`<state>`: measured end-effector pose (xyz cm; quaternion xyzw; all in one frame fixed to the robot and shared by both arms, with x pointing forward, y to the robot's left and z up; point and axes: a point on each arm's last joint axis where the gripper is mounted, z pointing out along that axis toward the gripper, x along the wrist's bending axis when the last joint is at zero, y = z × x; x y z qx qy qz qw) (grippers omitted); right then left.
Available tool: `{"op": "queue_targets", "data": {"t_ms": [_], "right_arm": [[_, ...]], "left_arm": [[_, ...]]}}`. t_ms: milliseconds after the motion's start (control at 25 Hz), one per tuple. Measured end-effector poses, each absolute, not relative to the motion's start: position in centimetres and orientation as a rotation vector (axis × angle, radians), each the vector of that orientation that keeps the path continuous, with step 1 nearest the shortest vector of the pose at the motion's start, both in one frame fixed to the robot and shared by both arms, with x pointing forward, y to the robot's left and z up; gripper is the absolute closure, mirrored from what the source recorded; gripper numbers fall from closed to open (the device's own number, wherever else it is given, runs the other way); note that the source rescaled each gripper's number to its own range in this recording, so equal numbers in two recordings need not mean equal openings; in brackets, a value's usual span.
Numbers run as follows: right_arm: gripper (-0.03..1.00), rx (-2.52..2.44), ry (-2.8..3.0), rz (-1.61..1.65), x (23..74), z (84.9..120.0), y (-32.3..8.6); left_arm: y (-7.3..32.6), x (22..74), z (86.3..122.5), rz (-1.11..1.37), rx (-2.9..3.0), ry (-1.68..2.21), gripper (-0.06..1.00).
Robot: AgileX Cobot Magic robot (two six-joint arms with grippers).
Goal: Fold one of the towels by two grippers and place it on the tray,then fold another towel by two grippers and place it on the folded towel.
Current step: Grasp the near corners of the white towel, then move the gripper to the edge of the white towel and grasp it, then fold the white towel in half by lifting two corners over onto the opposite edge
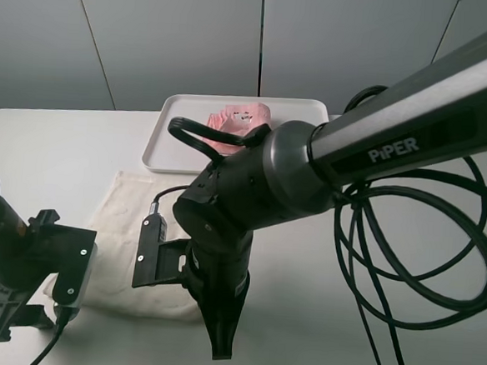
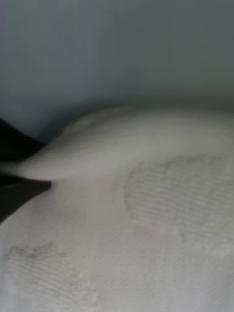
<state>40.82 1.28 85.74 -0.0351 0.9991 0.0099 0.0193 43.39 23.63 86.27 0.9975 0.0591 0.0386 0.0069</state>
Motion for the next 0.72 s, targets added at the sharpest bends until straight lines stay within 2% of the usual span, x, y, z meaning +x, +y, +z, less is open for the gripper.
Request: {"op": "queue_targets", "data": {"t_ms": [120,320,400,720], "right_arm": [[0.96,-0.1,3.101,0.031,40.8,85.7,1.3],[0.96,-0.032,3.104,0.033,40.8,85.7,1.3],[0.96,0.054,3.105,0.035,40.8,85.7,1.3],[0.96,0.19,3.109,0.011,40.8,85.8,1.2]], "left_arm": [[23.6,43.5,86.2,0.14,3.114,0.184,0.25],[23.4,44.0,86.3,0.218,3.089,0.172,0.88],[23.4,44.1,86.3,0.226,3.088,0.166,0.93],[23.2,44.1,88.1,0.335,3.016,0.256,0.94]]}}
